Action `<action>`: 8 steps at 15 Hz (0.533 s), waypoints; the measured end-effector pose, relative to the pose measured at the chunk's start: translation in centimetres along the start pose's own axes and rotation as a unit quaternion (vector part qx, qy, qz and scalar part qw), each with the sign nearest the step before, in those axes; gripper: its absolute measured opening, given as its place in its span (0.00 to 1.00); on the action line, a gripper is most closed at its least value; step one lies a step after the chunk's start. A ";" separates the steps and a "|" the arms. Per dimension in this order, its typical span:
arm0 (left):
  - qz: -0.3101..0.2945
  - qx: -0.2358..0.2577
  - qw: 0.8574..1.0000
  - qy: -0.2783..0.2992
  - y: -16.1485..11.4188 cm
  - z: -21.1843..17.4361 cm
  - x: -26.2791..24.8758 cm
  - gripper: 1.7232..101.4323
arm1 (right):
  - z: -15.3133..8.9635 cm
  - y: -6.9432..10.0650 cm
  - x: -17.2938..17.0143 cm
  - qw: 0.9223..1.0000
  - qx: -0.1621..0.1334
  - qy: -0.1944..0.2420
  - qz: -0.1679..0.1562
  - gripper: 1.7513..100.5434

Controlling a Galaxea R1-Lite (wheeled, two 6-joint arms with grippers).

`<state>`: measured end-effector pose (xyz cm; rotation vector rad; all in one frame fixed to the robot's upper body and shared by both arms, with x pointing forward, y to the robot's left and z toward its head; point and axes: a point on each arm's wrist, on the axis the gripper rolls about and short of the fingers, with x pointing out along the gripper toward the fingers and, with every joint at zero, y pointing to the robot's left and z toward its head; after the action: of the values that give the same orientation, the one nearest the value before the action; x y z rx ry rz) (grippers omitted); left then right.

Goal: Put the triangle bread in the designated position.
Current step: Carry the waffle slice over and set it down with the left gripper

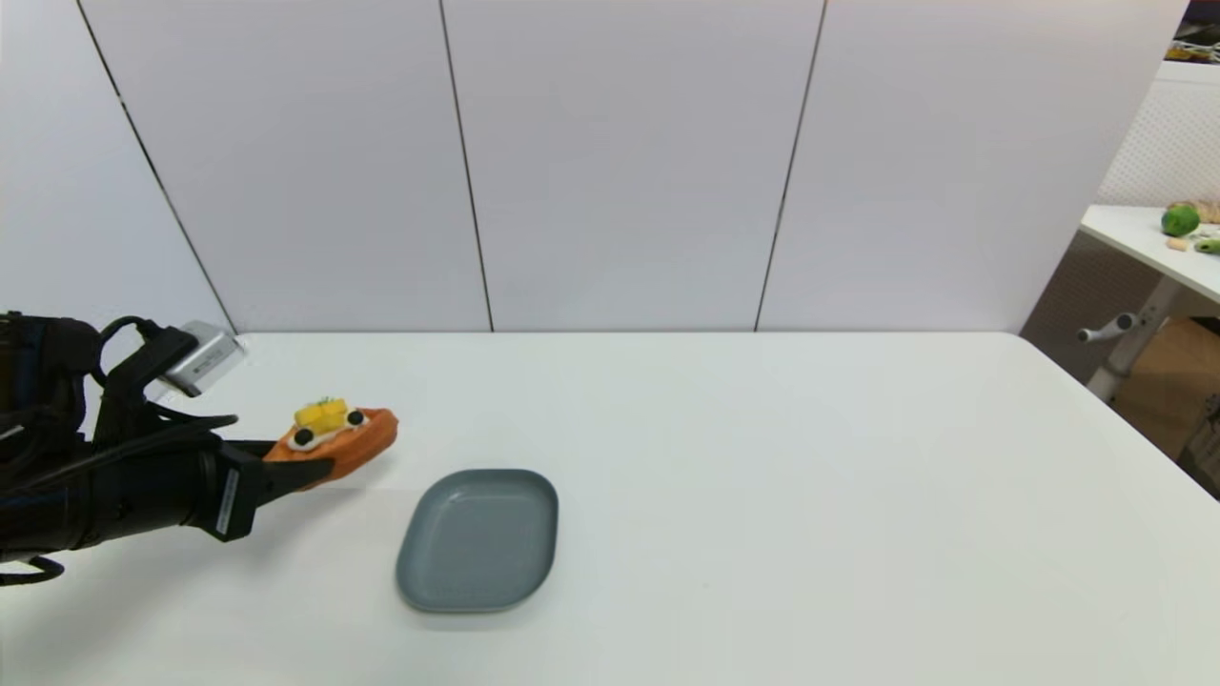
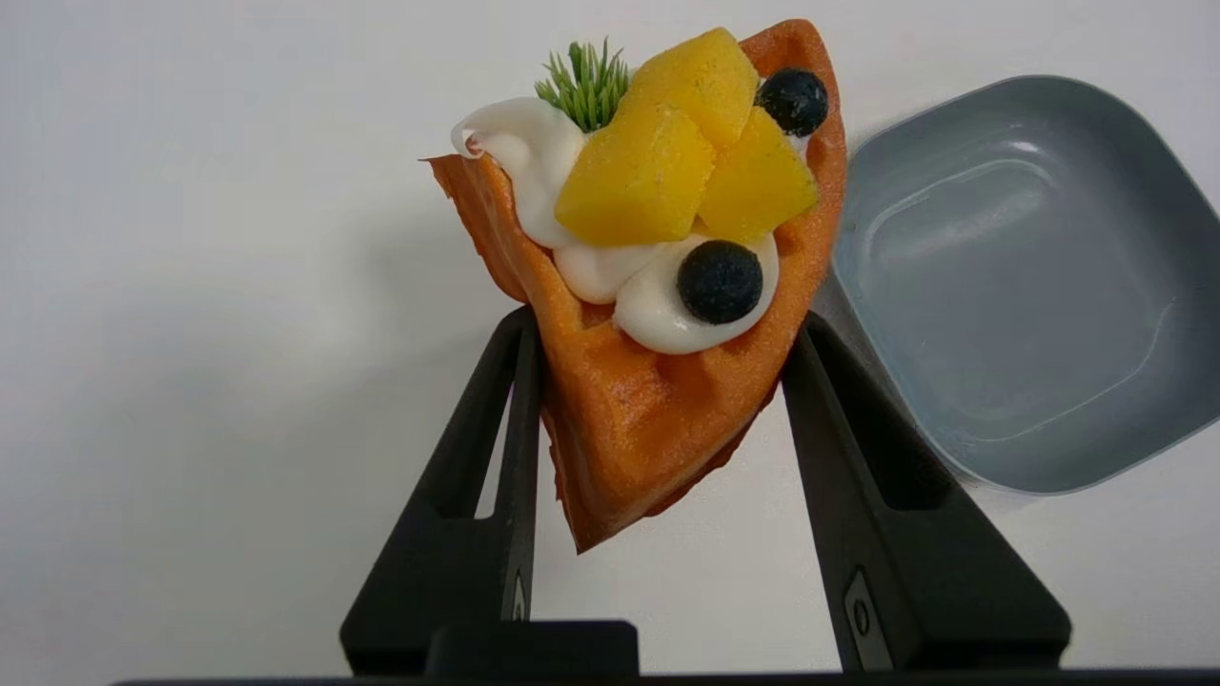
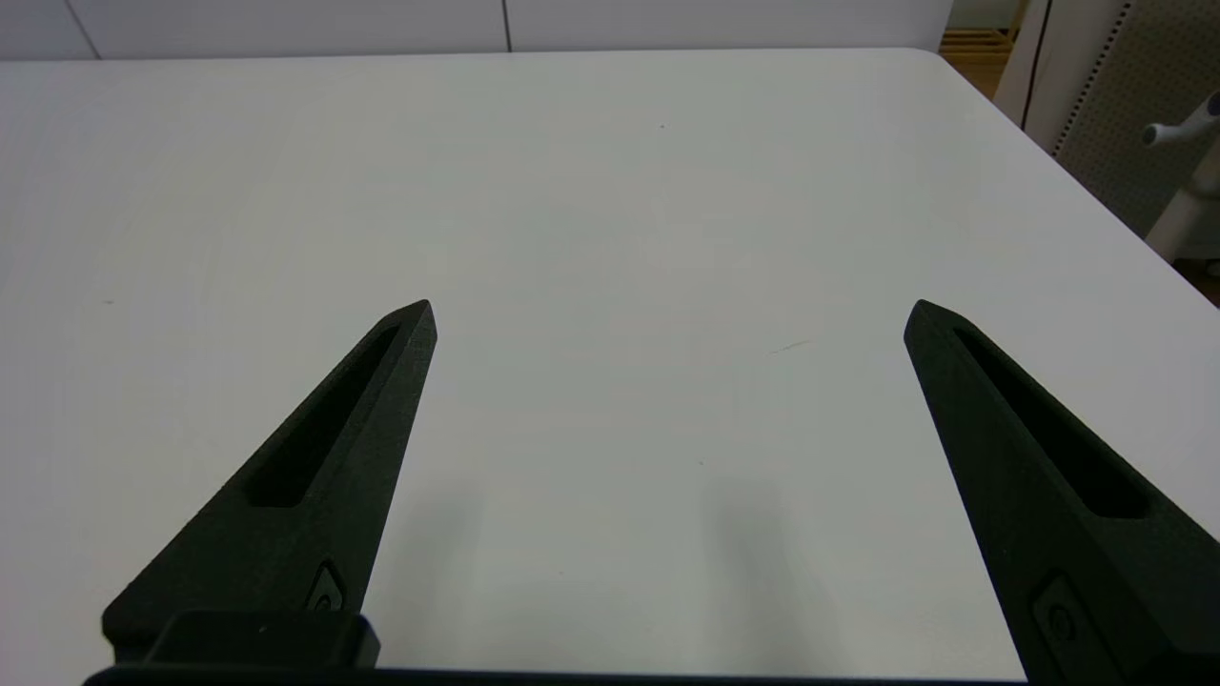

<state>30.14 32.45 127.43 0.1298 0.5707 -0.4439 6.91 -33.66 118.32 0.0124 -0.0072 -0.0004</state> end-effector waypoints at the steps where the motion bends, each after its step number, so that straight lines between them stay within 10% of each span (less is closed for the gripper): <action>1: -0.003 -0.002 1.000 0.005 -0.1 -0.7 0.3 0.45 | 0.0 0.0 0.0 1.000 0.000 0.000 0.000 0.97; 8: -0.011 -0.013 0.999 0.035 -0.3 -3.0 1.5 0.45 | 0.0 0.0 0.0 1.000 0.000 0.000 0.000 0.97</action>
<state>29.70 32.37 124.09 0.1136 0.6462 -0.4547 6.91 -33.66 118.32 0.0119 -0.0072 -0.0004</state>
